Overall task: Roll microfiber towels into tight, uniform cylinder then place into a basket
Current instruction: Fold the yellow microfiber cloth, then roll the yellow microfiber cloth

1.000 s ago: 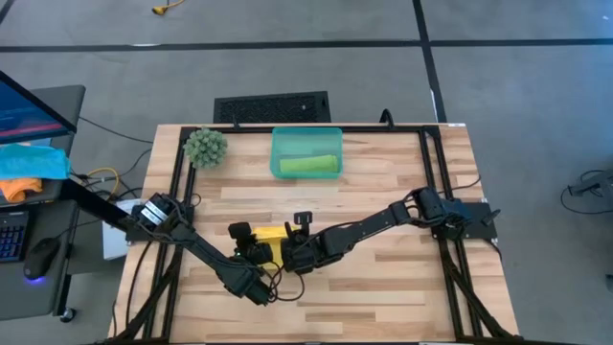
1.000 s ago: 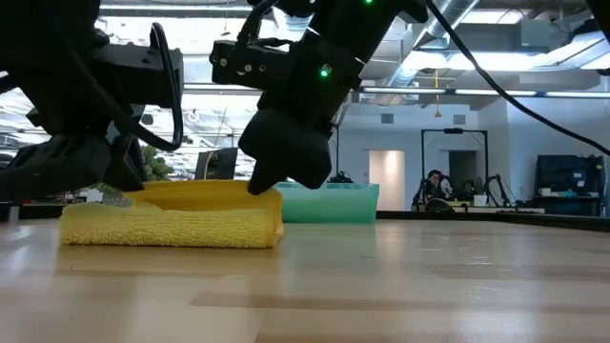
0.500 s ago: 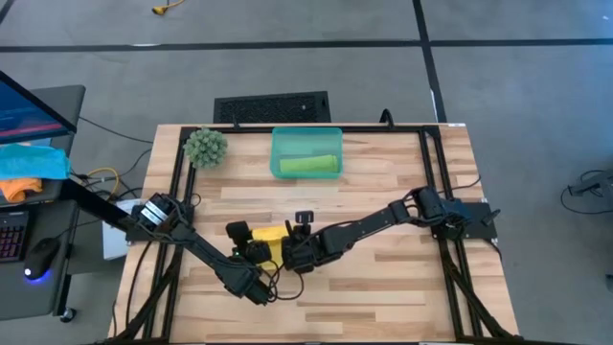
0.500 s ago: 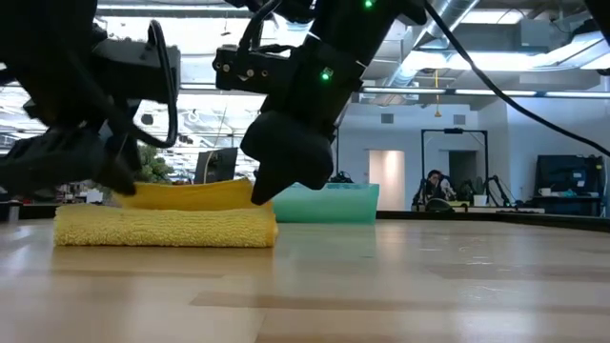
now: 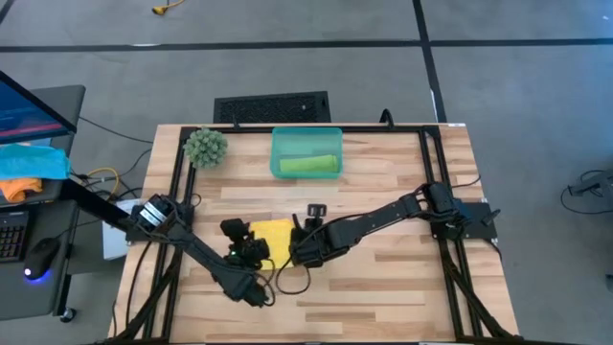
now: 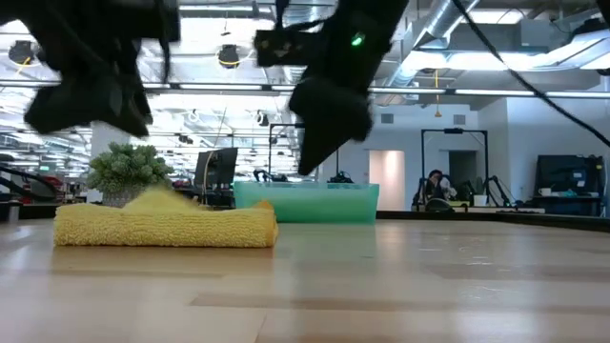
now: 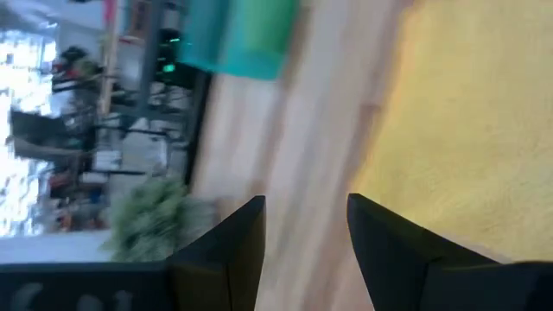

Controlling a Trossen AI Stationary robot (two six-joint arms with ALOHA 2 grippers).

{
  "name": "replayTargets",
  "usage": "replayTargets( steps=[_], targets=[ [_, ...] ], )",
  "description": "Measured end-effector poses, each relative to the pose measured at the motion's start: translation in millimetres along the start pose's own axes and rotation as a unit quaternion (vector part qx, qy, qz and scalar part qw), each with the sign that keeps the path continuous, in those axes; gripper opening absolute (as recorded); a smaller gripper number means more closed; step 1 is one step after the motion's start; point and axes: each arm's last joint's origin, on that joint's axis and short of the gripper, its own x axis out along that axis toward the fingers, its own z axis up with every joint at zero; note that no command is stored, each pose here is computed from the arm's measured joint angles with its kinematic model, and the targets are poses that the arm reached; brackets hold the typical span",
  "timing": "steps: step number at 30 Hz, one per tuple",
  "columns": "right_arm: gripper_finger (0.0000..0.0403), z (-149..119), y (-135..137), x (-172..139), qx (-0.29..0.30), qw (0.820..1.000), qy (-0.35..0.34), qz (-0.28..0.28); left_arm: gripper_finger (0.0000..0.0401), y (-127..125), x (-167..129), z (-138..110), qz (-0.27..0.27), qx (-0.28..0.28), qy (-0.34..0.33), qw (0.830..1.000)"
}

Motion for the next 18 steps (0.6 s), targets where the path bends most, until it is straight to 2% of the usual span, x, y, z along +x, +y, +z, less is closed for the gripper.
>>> replayTargets(
  steps=[4, 7, 11, 15, 18],
  targets=[
    [0.0126, -7.4, -5.3, -16.6, 0.011, 1.000, 0.019, -0.006, 0.0158, 10.8, -21.9, -6.3, -0.038, -0.034, -0.044, 0.998],
    [0.0123, -16.8, -1.9, -20.1, 0.005, 0.999, 0.037, -0.032, 0.0158, 22.1, -40.6, -19.4, -0.060, -0.097, -0.083, 0.990],
    [0.0121, -35.1, 6.4, -17.4, -0.014, 0.996, 0.054, -0.074, 0.0158, 33.1, -57.6, -45.0, -0.088, -0.184, -0.158, 0.966],
    [0.0122, -55.7, 10.2, -10.0, -0.027, 0.991, 0.095, -0.092, 0.0158, 36.7, -53.3, -71.7, -0.105, -0.245, -0.185, 0.946],
    [0.0122, -66.7, 2.8, -6.4, -0.013, 0.986, 0.126, -0.112, 0.0158, 38.4, -38.7, -89.3, -0.116, -0.294, -0.206, 0.926]
  ],
)
